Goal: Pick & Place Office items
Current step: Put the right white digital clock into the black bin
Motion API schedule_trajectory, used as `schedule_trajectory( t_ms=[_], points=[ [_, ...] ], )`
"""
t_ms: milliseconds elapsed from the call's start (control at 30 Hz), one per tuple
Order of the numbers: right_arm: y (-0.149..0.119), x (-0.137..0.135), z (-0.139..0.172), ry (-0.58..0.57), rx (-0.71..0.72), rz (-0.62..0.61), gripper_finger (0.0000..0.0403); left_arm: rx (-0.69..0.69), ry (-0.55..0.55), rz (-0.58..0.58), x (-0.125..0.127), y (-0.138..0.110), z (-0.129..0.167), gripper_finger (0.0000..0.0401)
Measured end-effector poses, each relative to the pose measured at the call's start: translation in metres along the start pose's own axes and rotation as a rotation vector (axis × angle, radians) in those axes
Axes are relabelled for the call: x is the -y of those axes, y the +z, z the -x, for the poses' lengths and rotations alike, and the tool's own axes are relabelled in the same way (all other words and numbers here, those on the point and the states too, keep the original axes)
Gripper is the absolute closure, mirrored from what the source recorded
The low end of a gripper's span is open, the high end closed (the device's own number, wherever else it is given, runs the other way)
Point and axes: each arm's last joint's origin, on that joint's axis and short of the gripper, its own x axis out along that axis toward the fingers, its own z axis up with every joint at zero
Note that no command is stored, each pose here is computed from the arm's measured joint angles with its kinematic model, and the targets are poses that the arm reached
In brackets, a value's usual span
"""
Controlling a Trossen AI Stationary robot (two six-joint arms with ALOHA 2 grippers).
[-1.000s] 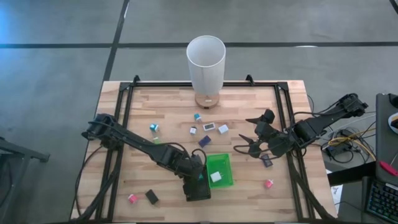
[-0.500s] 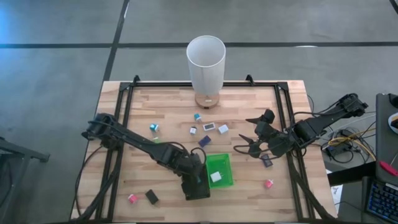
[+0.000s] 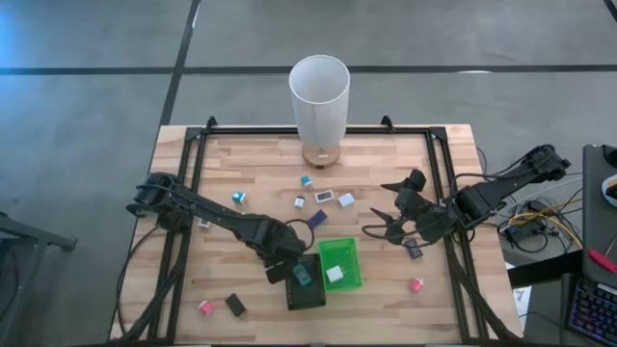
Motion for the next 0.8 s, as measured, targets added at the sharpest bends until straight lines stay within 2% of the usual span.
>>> schedule_trajectory(
  t_ms=[267, 433, 633, 700, 800],
  points=[
    [-0.002, 0.0, -0.001, -0.002, -0.005, -0.024, 0.0078, 0.025, 0.038, -0.047, -0.002, 0.001, 0.0, 0.0288],
    [-0.002, 0.0, -0.001, -0.002, -0.004, -0.049, 0.0078, 0.093, 0.172, -0.103, -0.009, 0.003, 0.001, 0.0282],
    [-0.002, 0.0, -0.001, -0.003, -0.005, -0.107, 0.0078, 0.221, 0.367, -0.145, -0.027, 0.019, 0.003, 0.0279],
    [-0.002, 0.0, -0.001, -0.003, -0.005, -0.129, 0.0078, 0.228, 0.366, -0.145, -0.034, 0.026, 0.003, 0.0279],
    [-0.003, 0.0, -0.001, -0.003, -0.005, -0.148, 0.0078, 0.217, 0.303, -0.14, -0.046, 0.039, 0.003, 0.0276]
  ],
)
